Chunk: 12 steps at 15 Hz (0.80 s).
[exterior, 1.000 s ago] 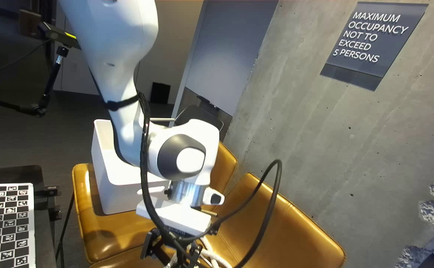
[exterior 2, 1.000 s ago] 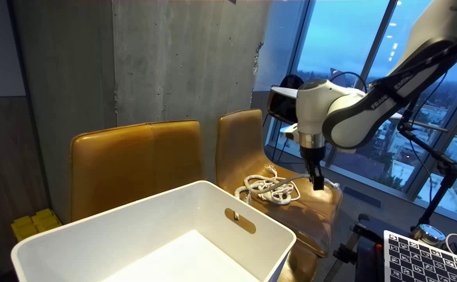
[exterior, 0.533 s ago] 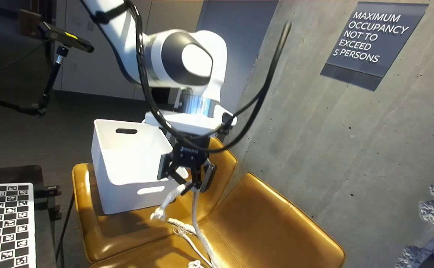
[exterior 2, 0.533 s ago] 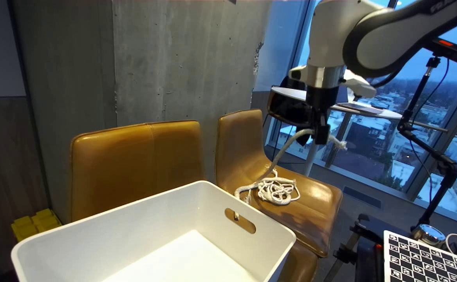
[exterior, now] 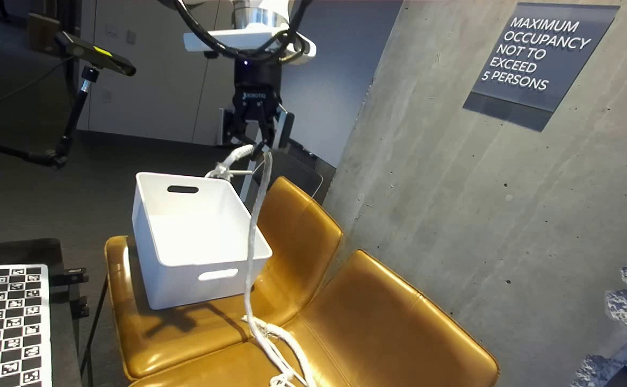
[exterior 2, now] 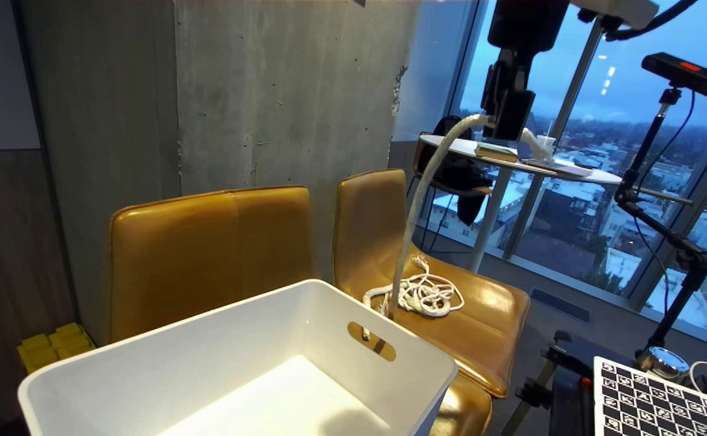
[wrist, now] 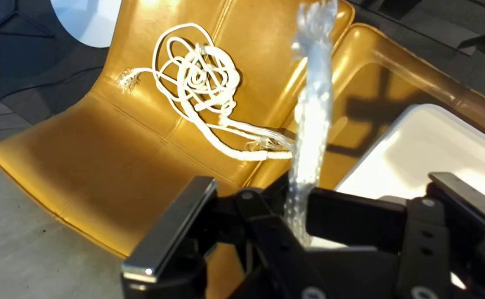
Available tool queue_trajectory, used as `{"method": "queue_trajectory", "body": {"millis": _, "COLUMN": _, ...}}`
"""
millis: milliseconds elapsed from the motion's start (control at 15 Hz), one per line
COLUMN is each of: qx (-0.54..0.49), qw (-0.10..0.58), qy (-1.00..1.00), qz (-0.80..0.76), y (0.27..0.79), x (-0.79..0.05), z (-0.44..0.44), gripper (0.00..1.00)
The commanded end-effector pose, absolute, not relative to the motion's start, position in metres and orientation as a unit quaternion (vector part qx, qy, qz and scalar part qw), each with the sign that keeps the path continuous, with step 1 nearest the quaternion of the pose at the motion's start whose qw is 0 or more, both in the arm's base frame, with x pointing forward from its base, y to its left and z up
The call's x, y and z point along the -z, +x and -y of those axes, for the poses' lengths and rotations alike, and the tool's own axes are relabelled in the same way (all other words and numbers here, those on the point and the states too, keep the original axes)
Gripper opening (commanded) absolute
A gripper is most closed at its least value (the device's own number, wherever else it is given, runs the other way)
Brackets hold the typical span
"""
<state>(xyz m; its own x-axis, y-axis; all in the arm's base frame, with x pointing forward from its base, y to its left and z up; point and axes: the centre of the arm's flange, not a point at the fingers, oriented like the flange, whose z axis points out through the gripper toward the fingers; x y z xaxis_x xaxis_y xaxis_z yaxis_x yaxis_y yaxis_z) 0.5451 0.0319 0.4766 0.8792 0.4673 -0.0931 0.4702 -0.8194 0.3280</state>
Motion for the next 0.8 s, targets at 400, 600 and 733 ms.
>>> {"method": "queue_trajectory", "body": {"millis": 400, "qx": -0.073, "qw": 0.179, "qy": 0.941, "qz": -0.278, "y": 0.546, "x": -0.591, "z": -0.185, "gripper": 0.00}}
{"method": "queue_trajectory", "body": {"millis": 600, "qx": -0.097, "qw": 0.178, "qy": 0.936, "qz": -0.289, "y": 0.543, "x": -0.621, "z": -0.218, "gripper": 0.00}}
{"method": "queue_trajectory", "body": {"millis": 733, "qx": -0.108, "qw": 0.176, "qy": 0.933, "qz": -0.293, "y": 0.544, "x": -0.636, "z": -0.229, "gripper": 0.00}}
